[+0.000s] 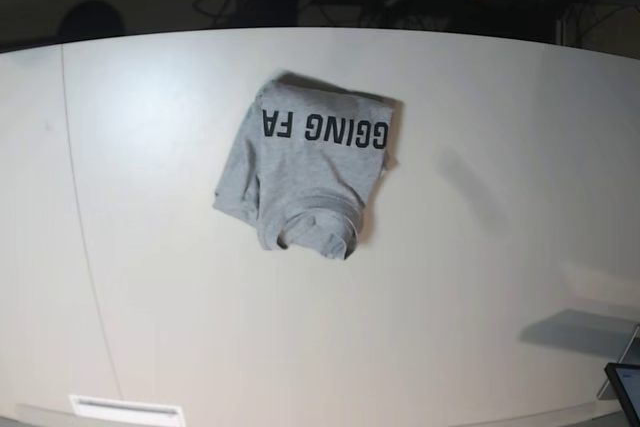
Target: Fold the T-shirt properly
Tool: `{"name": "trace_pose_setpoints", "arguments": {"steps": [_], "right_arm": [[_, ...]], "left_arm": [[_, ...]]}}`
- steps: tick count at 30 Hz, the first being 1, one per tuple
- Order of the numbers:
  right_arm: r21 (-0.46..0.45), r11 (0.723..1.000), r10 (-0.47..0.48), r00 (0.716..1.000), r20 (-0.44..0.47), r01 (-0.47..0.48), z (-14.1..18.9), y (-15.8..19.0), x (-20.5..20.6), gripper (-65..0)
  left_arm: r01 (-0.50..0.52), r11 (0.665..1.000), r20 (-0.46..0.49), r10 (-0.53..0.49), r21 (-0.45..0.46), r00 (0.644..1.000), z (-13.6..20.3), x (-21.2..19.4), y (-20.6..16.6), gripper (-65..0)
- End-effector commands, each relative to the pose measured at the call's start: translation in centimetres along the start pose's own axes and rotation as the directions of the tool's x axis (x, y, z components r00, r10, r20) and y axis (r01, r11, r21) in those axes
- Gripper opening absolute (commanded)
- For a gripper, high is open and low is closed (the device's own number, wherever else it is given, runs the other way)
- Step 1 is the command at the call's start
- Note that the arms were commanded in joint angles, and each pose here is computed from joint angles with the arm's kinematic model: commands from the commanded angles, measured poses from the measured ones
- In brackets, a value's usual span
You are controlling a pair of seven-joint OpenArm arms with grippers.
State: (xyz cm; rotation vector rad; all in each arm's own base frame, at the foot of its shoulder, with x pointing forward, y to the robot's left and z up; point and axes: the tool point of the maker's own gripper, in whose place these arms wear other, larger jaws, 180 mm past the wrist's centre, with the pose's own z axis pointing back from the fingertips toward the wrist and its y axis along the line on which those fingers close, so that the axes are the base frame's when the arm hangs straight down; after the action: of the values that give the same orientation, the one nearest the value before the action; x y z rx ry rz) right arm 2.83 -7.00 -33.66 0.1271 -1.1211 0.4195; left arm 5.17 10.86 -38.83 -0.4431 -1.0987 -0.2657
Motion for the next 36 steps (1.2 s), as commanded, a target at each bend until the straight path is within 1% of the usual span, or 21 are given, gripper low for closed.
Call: {"name": "trace_pose_setpoints", "arguments": {"steps": [1,3,5,7,9,11,12,14,16,18,19,20,22,23,24,25,28,29,31,34,36], "right_arm": [[0.012,1.000,0.001,1.000,-0.008,-0.001,0.7,0.3,-0.2,-62.1],[0.026,1.000,0.009,0.995,-0.100,-0.007,1.2,0.8,-2.7,-62.1],[0.032,0.999,0.024,0.975,-0.220,-0.017,1.6,1.0,-6.1,-62.1],[0.059,0.998,0.035,0.939,-0.342,-0.016,1.8,2.0,-9.6,-62.1],[0.077,0.997,0.029,0.892,-0.450,0.007,1.8,2.9,-12.8,-62.1],[0.056,0.996,-0.030,0.831,-0.556,0.074,1.6,3.5,-15.9,-62.1],[0.031,0.992,-0.081,0.788,-0.610,0.126,1.6,3.7,-17.7,-62.1],[-0.049,0.976,-0.187,0.707,-0.682,0.211,1.1,3.4,-20.8,-62.1],[-0.127,0.959,-0.263,0.623,-0.737,0.255,0.9,2.7,-24.0,-62.1],[-0.149,0.966,-0.245,0.561,-0.791,0.212,0.6,1.3,-27.6,-62.1],[-0.147,0.974,-0.217,0.529,-0.820,0.173,0.7,0.5,-29.4,-62.1],[-0.141,0.982,-0.186,0.504,-0.843,0.125,0.1,-0.3,-31.0,-62.1],[-0.137,0.990,-0.135,0.419,-0.898,0.025,0.4,-2.2,-33.9,-62.0],[-0.134,0.991,-0.119,0.400,-0.909,-0.010,-0.2,-3.1,-34.6,-61.7],[-0.122,0.992,-0.104,0.391,-0.914,-0.021,-0.6,-3.6,-35.0,-61.5],[-0.113,0.993,-0.098,0.394,-0.914,-0.015,-1.2,-3.9,-35.1,-61.4],[-0.099,0.993,-0.116,0.400,-0.909,0.063,-3.2,-4.0,-34.9,-61.4],[-0.092,0.992,-0.119,0.402,-0.908,0.087,-3.7,-4.0,-34.7,-61.4],[-0.114,0.986,-0.154,0.414,-0.897,0.119,-4.9,-4.2,-34.3,-61.2],[-0.216,0.966,-0.256,0.421,-0.870,0.141,-6.6,-5.6,-33.7,-61.2],[-0.256,0.955,-0.296,0.414,-0.861,0.152,-7.3,-6.2,-33.5,-61.1]], "left_arm": [[-0.019,1.000,0.011,0.019,-0.007,1.000,0.6,0.1,-0.5,-65.0],[-0.044,0.999,-0.018,0.044,-0.013,0.999,0.9,-1.2,-1.0,-65.0],[-0.070,0.997,-0.056,0.070,-0.010,0.996,1.3,-2.7,-1.2,-65.0],[-0.096,0.995,-0.097,0.095,-0.005,0.991,1.5,-4.5,-1.4,-65.0],[-0.116,0.993,-0.132,0.115,-0.001,0.985,1.5,-6.1,-1.4,-65.0],[-0.140,0.990,-0.176,0.140,0.010,0.974,1.7,-8.1,-1.3,-65.0],[-0.154,0.988,-0.195,0.153,0.010,0.969,1.4,-9.1,-1.3,-65.0],[-0.178,0.984,-0.243,0.179,0.027,0.953,1.6,-11.4,-1.0,-65.0],[-0.200,0.978,-0.291,0.208,0.060,0.934,1.6,-13.8,-0.3,-65.0],[-0.221,0.971,-0.340,0.241,0.095,0.909,1.7,-16.2,0.5,-65.0],[-0.232,0.966,-0.362,0.258,0.114,0.896,1.7,-17.3,0.9,-65.0],[-0.244,0.960,-0.385,0.278,0.137,0.880,1.7,-18.5,1.3,-65.0],[-0.274,0.944,-0.433,0.329,0.186,0.839,1.3,-20.9,2.0,-65.0],[-0.289,0.933,-0.456,0.357,0.213,0.815,1.1,-22.1,2.3,-65.0],[-0.302,0.923,-0.478,0.382,0.238,0.791,0.7,-23.1,2.8,-65.0],[-0.314,0.913,-0.518,0.407,0.261,0.752,0.8,-24.2,2.8,-65.0],[-0.335,0.894,-0.633,0.448,0.298,0.632,-0.2,-26.2,2.9,-65.0],[-0.340,0.892,-0.659,0.449,0.297,0.604,-0.8,-26.4,2.8,-65.0],[-0.332,0.899,-0.702,0.433,0.286,0.566,-1.6,-26.5,3.1,-65.0],[-0.324,0.905,-0.750,0.414,0.276,0.516,-2.8,-26.4,3.6,-65.0],[-0.302,0.909,-0.776,0.405,0.286,0.483,-3.3,-26.5,3.8,-65.0]]}}
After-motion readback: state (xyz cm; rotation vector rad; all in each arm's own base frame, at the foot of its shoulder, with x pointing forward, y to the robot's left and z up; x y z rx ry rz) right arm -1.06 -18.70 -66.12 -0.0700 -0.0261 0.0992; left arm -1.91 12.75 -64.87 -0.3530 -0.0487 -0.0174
